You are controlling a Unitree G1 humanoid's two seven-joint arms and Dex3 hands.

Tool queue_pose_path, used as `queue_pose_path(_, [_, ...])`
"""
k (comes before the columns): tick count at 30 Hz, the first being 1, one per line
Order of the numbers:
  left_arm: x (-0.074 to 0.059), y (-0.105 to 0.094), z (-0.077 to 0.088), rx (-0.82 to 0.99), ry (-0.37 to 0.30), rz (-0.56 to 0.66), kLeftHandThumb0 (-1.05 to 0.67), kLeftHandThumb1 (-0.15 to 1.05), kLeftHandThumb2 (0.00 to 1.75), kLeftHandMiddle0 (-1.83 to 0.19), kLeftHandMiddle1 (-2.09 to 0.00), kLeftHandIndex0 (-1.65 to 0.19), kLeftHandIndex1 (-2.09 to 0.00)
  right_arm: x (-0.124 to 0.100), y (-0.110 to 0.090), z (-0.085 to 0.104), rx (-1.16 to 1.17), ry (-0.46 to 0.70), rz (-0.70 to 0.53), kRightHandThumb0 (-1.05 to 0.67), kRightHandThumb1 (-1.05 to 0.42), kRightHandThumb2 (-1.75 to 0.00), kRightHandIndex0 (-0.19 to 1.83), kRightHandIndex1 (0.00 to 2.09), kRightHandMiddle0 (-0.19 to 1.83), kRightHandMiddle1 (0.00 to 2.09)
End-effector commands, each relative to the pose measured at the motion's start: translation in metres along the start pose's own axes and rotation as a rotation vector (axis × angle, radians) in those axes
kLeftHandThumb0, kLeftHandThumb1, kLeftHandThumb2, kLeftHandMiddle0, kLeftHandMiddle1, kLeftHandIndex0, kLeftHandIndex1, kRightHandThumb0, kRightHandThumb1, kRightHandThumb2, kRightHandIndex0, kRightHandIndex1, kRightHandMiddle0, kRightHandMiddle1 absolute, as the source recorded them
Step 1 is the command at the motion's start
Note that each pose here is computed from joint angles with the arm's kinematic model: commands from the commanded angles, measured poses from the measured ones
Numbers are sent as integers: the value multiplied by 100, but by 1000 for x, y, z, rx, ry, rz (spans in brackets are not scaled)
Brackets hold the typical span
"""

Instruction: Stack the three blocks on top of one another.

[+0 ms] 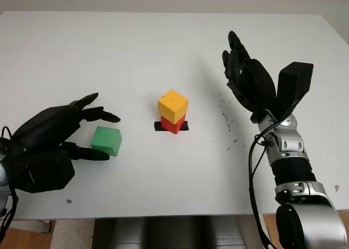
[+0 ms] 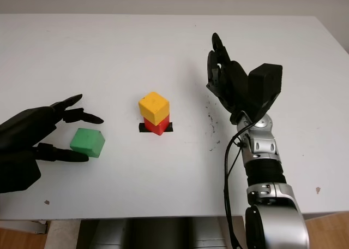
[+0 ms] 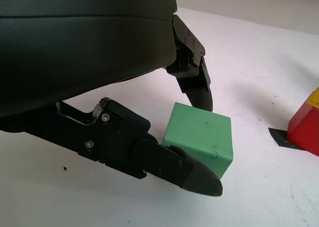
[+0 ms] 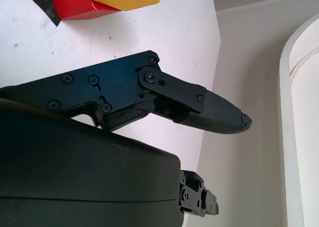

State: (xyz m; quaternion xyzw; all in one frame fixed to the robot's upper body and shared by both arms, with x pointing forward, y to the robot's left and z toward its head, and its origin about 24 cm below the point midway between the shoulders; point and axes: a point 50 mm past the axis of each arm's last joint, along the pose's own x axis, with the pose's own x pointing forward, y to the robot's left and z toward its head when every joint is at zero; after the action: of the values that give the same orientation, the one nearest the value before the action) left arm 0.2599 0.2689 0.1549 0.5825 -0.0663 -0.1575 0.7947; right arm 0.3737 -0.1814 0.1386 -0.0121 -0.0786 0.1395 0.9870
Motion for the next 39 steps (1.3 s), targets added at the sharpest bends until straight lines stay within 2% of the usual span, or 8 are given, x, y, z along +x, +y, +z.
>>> queue_pose_path(1, [0, -3, -1, -14, -11, 2, -63, 95, 6, -8, -6, -25, -100, 0, -5, 7, -4, -23, -9, -67, -105, -79, -19, 0, -19, 0])
queue_pose_path(11, [0, -6, -4, 1, 10, -20, -56, 100, 6, -10, -6, -26, -120, 0, -6, 11, -1, -27, 9, -64, -105, -79, -19, 0, -19, 0])
queue_pose_path(19, [0, -8, -3, 76, 16, 4, -60, 95, 5, -12, -6, -25, -111, 0, -5, 9, -3, -26, 8, -64, -105, -77, -19, 0, -19, 0])
queue_pose_path(22, [0, -8, -3, 59, 6, 34, -55, 96, 5, -14, -6, -27, -126, 0, -4, 8, -16, -17, 13, -64, -105, -77, -19, 0, -19, 0])
queue_pose_path(26, [1, -6, 2, -51, -38, 144, -43, 100, 6, -22, -8, -20, -155, 0, -3, 6, -33, -11, 15, -65, -105, -78, -19, 0, -19, 0])
queue_pose_path(31, [2, 4, 12, -255, -107, 245, -39, 101, 6, -28, -9, -17, -165, -1, -1, 2, -26, -7, 25, -63, -105, -79, -19, 0, -19, 0])
queue_pose_path(35, [4, 16, 19, -345, -143, 248, -42, 104, 8, -28, -8, -9, -177, -2, 2, 1, -20, -3, 47, -61, -105, -79, -19, 0, -19, 0])
queue_pose_path(39, [7, 28, 26, -437, -163, 238, -45, 104, 7, -31, -8, -14, -175, -2, 5, -2, -5, -3, 54, -58, -105, -80, -19, 0, -19, 0])
